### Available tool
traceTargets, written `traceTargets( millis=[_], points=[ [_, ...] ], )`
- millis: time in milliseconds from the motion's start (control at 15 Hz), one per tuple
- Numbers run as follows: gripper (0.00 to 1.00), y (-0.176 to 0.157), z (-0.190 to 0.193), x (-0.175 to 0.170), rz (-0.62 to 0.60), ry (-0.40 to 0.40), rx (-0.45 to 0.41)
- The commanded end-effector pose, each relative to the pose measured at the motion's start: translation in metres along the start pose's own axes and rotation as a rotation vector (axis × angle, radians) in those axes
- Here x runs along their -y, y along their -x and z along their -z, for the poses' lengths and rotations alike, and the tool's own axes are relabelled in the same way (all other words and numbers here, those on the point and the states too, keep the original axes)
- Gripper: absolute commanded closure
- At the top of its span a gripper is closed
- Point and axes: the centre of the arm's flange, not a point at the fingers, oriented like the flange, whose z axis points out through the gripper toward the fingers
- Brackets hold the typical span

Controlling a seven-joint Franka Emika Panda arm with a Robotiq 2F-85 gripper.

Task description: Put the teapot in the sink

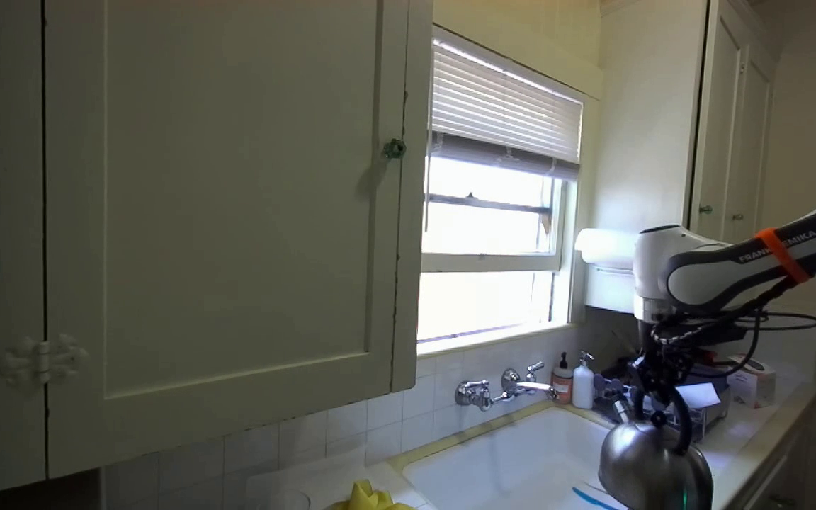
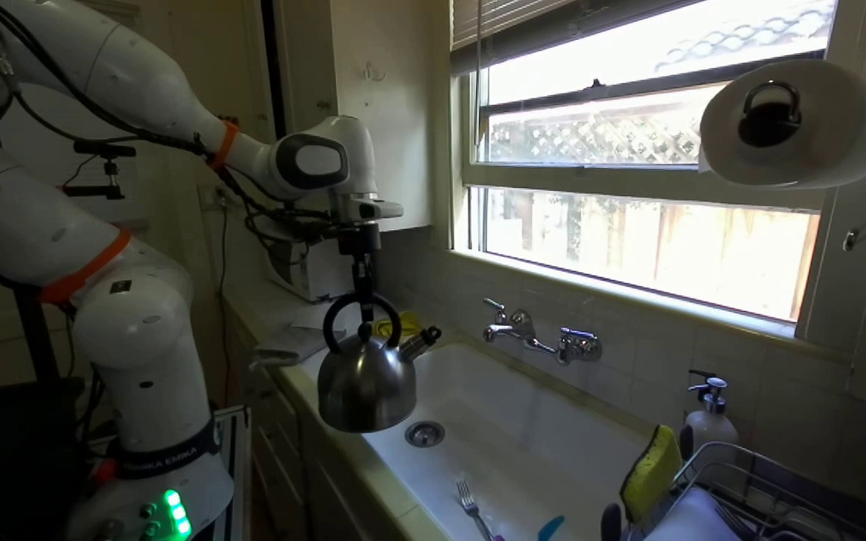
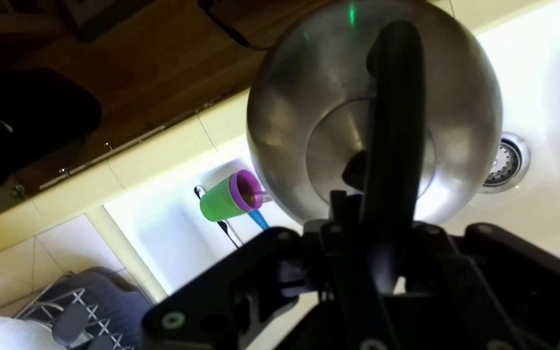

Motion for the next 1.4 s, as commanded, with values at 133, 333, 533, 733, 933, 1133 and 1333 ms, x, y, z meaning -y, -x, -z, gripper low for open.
traceTargets(
  millis=[133,333,533,733,933,1133,1333],
  points=[
    [0.98,-0.035,-0.006,-0.064,-0.278,-0.086,0.012],
    [0.98,-0.059,-0.011,-0.103,-0.416,-0.124,0.027],
    [0.98,-0.086,-0.012,-0.135,-0.528,-0.159,0.019],
    [0.98,-0.115,-0.015,-0.162,-0.584,-0.175,0.023],
    [0.98,-0.143,-0.010,-0.175,-0.614,-0.162,0.022],
    [0.98,-0.173,-0.005,-0.181,-0.628,-0.158,0.022],
    [0.98,-0.206,-0.009,-0.184,-0.612,-0.169,0.038]
  ],
)
